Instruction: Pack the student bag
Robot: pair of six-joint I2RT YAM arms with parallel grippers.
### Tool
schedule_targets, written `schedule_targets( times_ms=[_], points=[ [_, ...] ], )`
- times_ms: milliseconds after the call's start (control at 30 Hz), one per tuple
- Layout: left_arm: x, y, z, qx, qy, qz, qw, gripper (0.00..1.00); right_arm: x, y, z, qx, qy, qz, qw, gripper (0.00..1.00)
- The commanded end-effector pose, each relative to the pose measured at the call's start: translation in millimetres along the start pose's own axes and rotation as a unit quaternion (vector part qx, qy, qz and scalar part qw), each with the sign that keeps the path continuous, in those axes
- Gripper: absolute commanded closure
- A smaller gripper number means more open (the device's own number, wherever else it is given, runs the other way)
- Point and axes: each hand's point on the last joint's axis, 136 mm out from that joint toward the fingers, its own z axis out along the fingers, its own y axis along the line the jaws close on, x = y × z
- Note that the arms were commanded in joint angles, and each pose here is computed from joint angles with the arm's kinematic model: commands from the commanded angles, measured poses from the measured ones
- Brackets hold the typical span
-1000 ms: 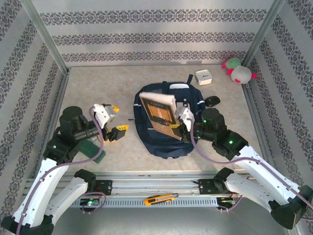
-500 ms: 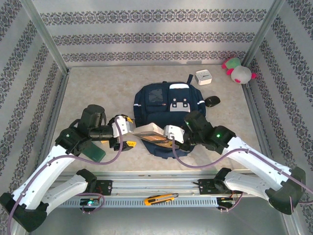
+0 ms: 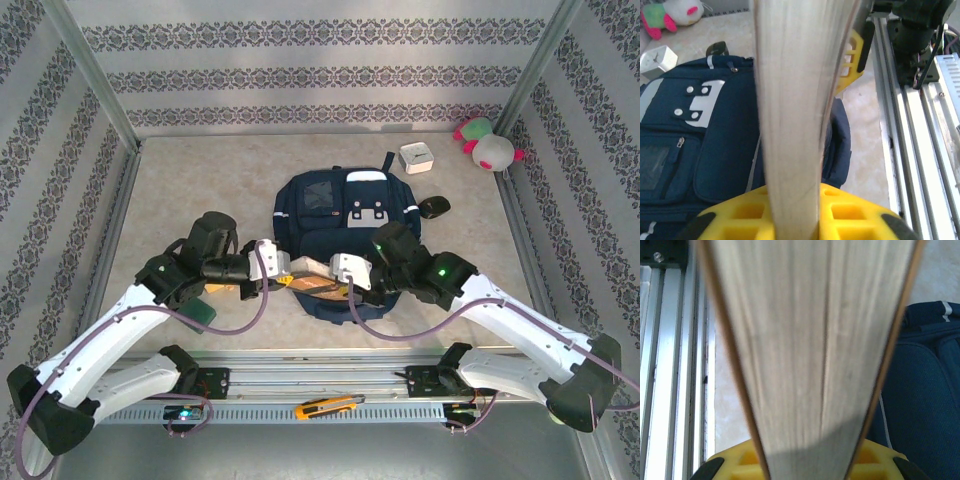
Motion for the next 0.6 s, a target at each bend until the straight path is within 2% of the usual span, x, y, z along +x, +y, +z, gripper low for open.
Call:
schedule_targets(
  times_ms=[0, 67, 133, 267, 433, 467, 567],
  points=[
    [-30.0, 3.7, -9.0, -0.025, -0.072, 0.01, 0.997, 0.97, -42.5, -16.2, -31.2, 0.035, -0.096, 0.001, 0.995, 0.67],
    [-37.8, 7.3, -15.1, -0.041, -0.099, 0.0, 0.994, 1.0, -40.7, -24.4, -47.6, 0.066, -0.132, 0.02, 0.989, 0.48],
    [-46.5, 9.4, -19.8, -0.044, -0.125, -0.014, 0.991, 1.0, -38.8, -29.9, -66.3, 0.094, -0.182, 0.047, 0.978, 0.41],
    [-74.3, 15.9, -30.6, -0.035, -0.196, -0.052, 0.979, 1.0, -31.1, -35.8, -106.9, 0.141, -0.299, 0.12, 0.936, 0.28],
    [-108.1, 15.9, -38.6, 0.008, -0.284, -0.085, 0.955, 0.99, -18.5, -30.1, -131.8, 0.16, -0.394, 0.184, 0.886, 0.23],
    [-111.4, 16.0, -39.3, 0.012, -0.295, -0.083, 0.952, 0.99, -16.5, -28.2, -132.7, 0.159, -0.411, 0.192, 0.877, 0.19],
    [-119.7, 14.8, -39.2, 0.036, -0.315, -0.088, 0.944, 0.99, -9.5, -26.0, -130.2, 0.151, -0.443, 0.215, 0.857, 0.17]
  ],
)
